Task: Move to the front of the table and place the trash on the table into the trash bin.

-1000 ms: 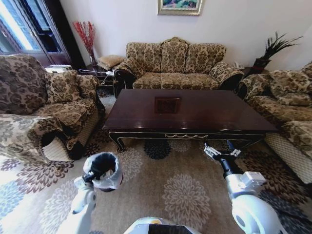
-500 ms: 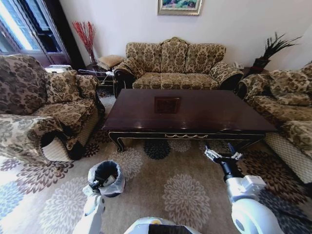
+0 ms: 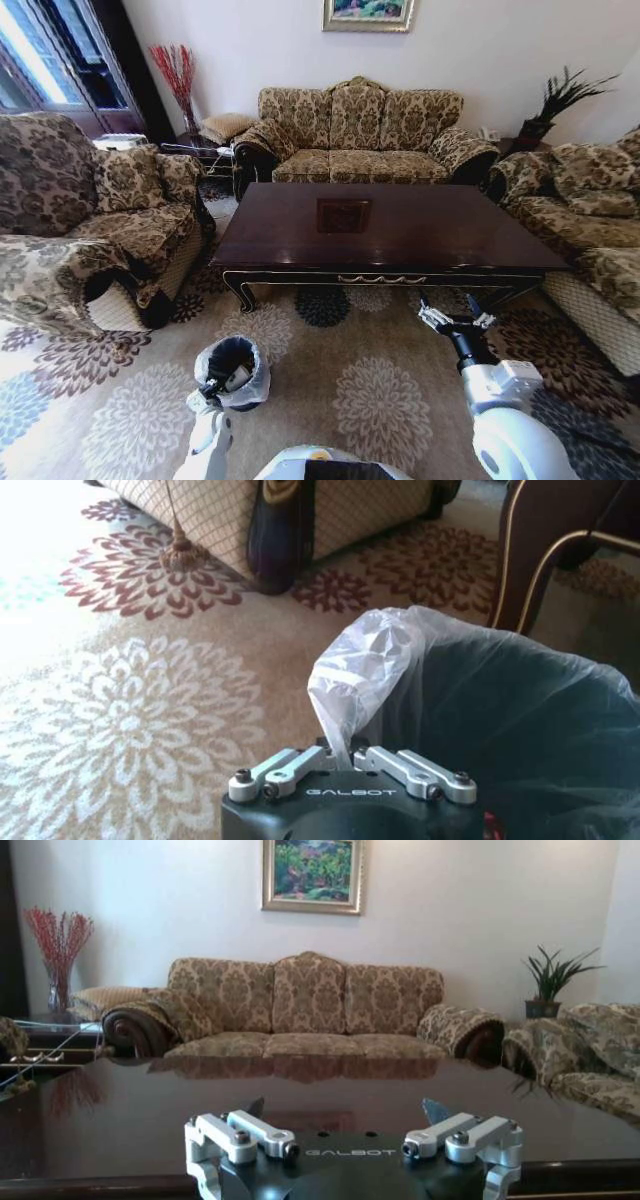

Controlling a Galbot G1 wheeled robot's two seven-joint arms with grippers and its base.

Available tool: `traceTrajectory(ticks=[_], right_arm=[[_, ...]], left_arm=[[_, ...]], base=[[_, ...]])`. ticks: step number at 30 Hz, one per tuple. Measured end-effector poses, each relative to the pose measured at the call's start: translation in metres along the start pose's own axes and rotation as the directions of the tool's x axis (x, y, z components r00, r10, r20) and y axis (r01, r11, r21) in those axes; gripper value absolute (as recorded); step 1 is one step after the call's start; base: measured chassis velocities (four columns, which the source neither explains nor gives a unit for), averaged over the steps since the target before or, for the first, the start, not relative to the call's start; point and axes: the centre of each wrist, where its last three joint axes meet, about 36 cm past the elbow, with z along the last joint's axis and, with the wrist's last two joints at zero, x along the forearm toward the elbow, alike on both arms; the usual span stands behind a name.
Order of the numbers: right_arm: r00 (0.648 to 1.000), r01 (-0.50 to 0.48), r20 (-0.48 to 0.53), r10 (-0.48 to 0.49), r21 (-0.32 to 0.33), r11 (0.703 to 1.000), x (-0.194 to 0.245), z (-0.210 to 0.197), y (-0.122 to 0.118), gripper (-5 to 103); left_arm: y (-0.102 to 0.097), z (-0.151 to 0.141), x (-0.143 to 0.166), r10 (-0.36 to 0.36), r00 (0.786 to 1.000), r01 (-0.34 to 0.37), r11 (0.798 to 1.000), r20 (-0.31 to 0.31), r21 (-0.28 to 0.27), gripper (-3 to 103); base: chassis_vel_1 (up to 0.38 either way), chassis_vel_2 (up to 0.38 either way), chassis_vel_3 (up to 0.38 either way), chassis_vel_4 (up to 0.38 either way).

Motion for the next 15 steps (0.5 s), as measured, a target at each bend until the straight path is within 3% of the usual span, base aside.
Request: traceTrajectory(ticks=[11,13,15], right_arm=[[1.0,-0.005,0.006,0.005,0.0,1.0,-0.001,0.0,-0.002,100],[1.0,-0.006,0.006,0.006,-0.002,1.0,-0.001,0.0,-0.003,100],[1.0,-0.006,0.004,0.006,-0.004,1.0,-0.001,0.0,-0.004,100]], left_arm=[[-0.001,0.013,-0.012,0.015,1.0,-0.015,1.0,-0.005,-0.003,0],[0.001,0.018,-0.015,0.02,1.0,-0.02,1.0,0.003,-0.005,2],[0.001,0.027,-0.021,0.017,1.0,-0.017,1.0,0.009,-0.004,11]], base=[[0.0,0.0,0.0,0.0],[0.0,0.0,0.0,0.0],[0.0,0.0,0.0,0.0]])
